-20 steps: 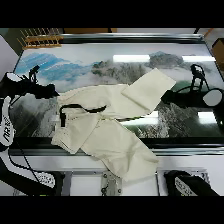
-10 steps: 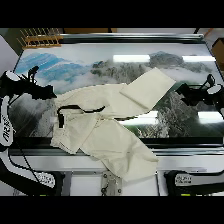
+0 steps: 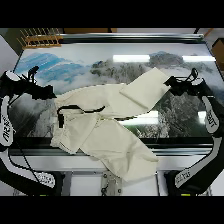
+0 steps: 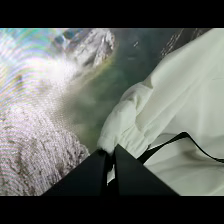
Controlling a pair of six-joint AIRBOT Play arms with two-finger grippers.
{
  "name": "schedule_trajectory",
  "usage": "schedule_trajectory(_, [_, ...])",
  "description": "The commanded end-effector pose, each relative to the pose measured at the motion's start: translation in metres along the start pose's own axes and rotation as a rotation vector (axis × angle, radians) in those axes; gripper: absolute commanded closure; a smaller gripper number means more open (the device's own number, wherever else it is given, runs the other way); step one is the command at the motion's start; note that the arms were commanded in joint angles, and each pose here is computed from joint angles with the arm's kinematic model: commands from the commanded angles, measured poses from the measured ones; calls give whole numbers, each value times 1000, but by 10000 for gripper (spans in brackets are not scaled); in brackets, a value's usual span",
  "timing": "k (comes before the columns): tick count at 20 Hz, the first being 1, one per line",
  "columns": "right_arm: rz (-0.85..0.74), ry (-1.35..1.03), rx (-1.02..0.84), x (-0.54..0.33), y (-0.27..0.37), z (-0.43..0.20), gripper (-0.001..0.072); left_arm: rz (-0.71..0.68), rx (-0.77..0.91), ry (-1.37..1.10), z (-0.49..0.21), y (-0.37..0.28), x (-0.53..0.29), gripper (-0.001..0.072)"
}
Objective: Fold the clothes and pants, and hang the long-sleeved shirts on hangers.
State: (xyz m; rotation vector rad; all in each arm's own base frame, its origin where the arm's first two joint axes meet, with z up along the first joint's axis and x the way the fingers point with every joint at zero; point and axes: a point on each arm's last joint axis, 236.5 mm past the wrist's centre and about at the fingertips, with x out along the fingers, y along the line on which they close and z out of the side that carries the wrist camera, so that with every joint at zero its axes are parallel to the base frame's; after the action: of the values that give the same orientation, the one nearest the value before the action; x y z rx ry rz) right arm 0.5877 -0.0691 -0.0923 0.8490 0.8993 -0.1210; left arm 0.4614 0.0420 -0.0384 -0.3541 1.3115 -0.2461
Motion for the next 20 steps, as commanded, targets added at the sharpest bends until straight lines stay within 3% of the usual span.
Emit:
schedule_trajectory(1, [10, -35, -21, 18, 7, 9, 191, 3, 1, -4, 1, 1, -1, 691])
schedule_trajectory(3, [-2, -53, -38, 14, 4, 16, 636, 12, -9, -26, 6, 3, -1, 692])
schedule_trajectory(4, [-9, -67, -50, 6, 3, 23, 696, 23, -38, -57, 13, 6, -1, 692])
schedule_trajectory(7, [-76, -133, -113, -35, -4, 53, 697, 79, -192, -169, 36, 31, -9, 692])
schedule_trajectory(11, [-374, -91, -207, -94, -55, 53, 697, 148, -232, -235, 48, 53, -16, 692])
schedule_trajectory(18, [-417, 44, -202, -90, -73, -5, 686, 166, -162, -365, 83, 37, -11, 691])
schedule_trajectory(19, [-410, 49, -197, -90, -70, -7, 653, 168, -158, -378, 86, 36, -11, 689])
schedule_trajectory(20, [-395, 55, -182, -91, -66, -9, 378, 169, -158, -387, 88, 37, -12, 490])
